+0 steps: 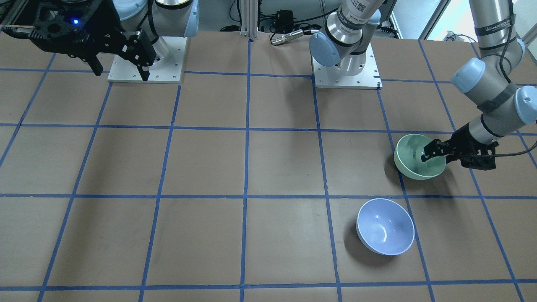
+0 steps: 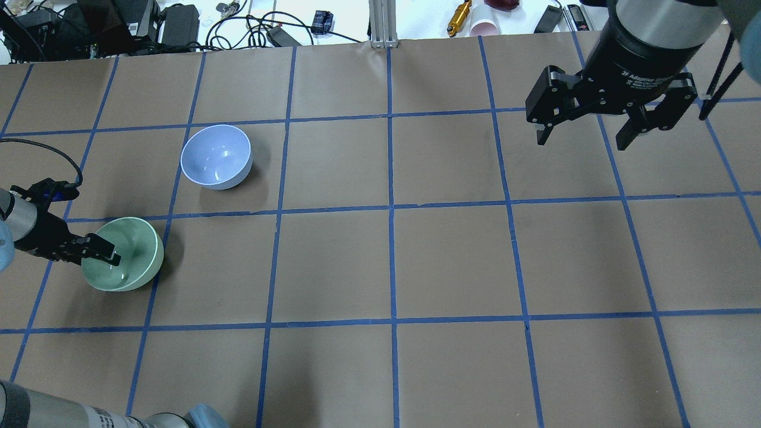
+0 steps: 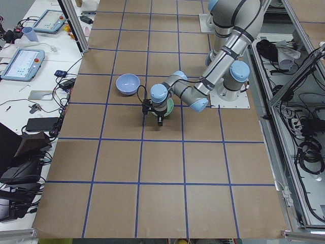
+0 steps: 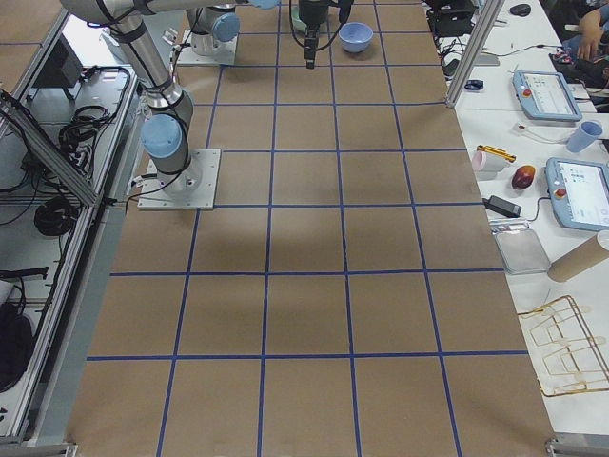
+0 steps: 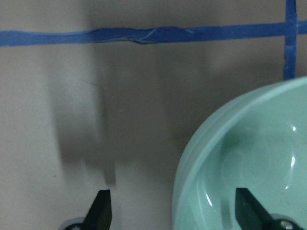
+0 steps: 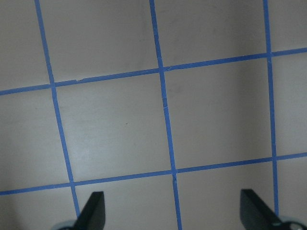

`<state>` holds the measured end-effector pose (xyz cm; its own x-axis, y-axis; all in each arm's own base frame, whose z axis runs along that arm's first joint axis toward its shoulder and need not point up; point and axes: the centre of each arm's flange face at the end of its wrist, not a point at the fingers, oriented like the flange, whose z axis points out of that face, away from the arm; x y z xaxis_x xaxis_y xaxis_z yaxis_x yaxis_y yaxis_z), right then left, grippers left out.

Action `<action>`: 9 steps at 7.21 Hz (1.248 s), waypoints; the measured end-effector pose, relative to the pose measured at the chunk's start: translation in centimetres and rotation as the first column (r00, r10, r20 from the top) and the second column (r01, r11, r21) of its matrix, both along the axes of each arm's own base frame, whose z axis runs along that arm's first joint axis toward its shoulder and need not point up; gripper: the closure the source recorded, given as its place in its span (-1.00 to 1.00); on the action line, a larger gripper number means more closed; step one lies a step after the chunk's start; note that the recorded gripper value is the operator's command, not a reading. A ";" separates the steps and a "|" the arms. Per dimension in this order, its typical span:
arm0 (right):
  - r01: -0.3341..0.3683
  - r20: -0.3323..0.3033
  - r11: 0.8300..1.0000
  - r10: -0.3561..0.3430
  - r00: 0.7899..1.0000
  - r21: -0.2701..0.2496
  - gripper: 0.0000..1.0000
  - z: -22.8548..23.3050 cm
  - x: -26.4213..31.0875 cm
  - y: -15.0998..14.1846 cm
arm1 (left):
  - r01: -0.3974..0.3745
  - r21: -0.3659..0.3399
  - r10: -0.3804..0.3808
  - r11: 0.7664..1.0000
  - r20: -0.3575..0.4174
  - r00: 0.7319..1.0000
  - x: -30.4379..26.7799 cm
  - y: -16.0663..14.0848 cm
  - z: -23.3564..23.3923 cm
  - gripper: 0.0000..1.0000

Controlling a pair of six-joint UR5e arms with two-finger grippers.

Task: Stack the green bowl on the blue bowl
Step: 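Close the left gripper on the green bowl's rim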

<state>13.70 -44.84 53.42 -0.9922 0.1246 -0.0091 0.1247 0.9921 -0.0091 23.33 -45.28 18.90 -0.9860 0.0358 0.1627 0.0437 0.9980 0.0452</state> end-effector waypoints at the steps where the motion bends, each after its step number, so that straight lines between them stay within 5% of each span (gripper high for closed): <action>1: 0.000 0.000 1.000 0.000 1.000 0.000 -1.00 0.0 0.0 0.0 | -0.005 0.003 0.005 1.000 -0.005 1.000 -0.2 0.2 -0.2 -0.02; 2: 0.000 0.000 1.000 0.000 1.000 0.000 -1.00 0.0 0.0 0.0 | -0.007 0.006 0.007 1.000 -0.007 1.000 -0.3 0.2 -0.4 0.49; 4: 0.000 0.000 1.000 0.000 1.000 -0.001 -1.00 0.0 0.0 0.0 | -0.007 0.008 0.007 1.000 -0.006 1.000 -0.3 0.3 -0.4 0.60; 5: 0.000 0.000 1.000 0.000 1.000 0.000 -1.00 0.0 0.0 0.0 | -0.007 0.008 0.007 1.000 -0.005 1.000 -0.3 0.3 -0.4 0.87; 9: 0.000 0.000 1.000 0.000 1.000 0.000 -1.00 0.0 0.0 0.0 | -0.007 0.007 0.007 1.000 -0.007 1.000 -0.3 0.3 -0.5 1.00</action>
